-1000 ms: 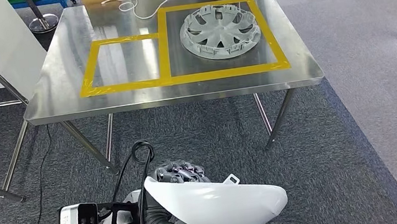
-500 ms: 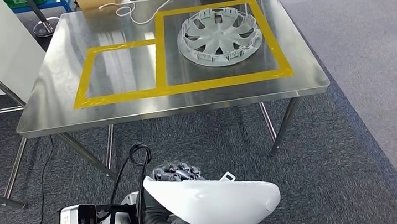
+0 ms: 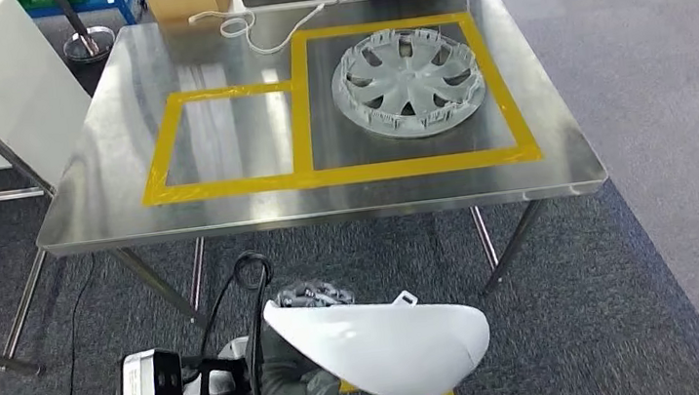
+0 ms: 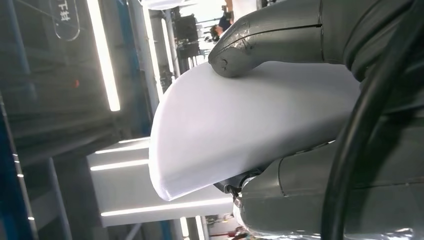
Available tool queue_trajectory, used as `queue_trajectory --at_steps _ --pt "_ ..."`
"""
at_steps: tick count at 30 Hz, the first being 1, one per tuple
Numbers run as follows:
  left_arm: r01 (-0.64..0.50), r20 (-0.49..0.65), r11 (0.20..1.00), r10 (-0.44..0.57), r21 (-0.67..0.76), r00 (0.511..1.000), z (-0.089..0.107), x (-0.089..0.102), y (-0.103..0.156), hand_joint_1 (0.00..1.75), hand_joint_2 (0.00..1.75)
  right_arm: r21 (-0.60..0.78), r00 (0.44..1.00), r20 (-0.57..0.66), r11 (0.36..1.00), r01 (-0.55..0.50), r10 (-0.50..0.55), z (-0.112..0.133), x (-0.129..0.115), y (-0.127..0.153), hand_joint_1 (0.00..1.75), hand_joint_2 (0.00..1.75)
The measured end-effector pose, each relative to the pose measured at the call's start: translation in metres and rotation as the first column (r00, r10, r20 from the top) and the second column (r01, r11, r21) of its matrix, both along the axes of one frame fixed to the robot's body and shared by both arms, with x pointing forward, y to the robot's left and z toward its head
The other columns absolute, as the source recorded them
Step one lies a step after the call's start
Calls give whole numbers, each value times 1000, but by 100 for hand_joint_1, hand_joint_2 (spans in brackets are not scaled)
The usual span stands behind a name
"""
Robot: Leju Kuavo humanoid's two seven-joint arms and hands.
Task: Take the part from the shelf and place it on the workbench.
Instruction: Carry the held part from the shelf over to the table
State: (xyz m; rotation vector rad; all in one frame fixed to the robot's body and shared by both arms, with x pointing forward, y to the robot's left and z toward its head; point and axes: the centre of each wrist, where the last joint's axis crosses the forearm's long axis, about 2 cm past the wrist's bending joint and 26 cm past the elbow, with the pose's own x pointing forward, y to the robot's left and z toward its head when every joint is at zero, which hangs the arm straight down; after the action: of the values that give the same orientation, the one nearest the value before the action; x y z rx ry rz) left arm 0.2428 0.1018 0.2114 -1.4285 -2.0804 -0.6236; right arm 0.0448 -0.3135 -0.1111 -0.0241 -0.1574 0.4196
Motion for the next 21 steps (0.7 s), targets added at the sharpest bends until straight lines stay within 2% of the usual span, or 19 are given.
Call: queue_trajectory --at_steps 21 --pt "-1 6 1000 1 11 1000 -1 1 -1 175 175 -5 999 34 1000 -1 1 0 -1 -3 0 0"
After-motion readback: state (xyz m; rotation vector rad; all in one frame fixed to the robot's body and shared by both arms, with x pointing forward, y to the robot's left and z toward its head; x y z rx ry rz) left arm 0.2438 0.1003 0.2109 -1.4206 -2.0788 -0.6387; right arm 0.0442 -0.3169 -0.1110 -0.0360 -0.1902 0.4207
